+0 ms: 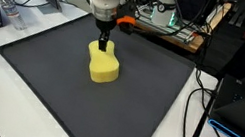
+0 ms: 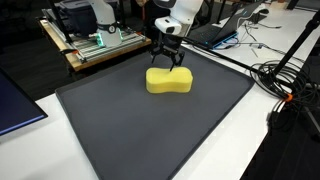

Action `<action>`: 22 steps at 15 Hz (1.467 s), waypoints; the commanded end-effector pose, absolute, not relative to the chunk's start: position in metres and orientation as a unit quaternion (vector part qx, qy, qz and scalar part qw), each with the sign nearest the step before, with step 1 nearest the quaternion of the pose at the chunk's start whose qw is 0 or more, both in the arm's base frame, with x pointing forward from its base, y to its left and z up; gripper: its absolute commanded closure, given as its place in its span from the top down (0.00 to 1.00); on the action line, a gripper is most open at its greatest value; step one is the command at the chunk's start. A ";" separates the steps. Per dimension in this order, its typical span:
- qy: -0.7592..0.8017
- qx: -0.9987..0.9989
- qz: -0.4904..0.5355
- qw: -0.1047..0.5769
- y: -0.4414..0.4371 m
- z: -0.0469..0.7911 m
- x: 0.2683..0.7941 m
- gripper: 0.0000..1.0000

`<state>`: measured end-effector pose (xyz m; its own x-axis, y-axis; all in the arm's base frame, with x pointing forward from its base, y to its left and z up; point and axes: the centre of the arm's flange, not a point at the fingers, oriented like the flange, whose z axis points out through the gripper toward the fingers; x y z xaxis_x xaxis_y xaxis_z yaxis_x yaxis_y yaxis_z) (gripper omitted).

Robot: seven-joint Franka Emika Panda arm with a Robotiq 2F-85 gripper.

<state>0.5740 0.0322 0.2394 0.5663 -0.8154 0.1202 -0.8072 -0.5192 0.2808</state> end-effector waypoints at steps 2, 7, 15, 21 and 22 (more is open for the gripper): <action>-0.536 0.829 -0.014 0.162 0.019 0.228 0.583 1.00; -0.548 0.824 -0.067 0.127 -0.001 0.238 0.592 1.00; -0.532 0.839 -0.113 0.008 -0.069 0.255 0.621 1.00; -0.470 0.873 -0.110 -0.069 -0.133 0.250 0.638 1.00; -0.462 0.875 -0.115 -0.087 -0.143 0.247 0.639 1.00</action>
<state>0.6231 -0.1157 0.2563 0.4969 -0.8427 -0.2075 -0.8567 -0.5144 0.0376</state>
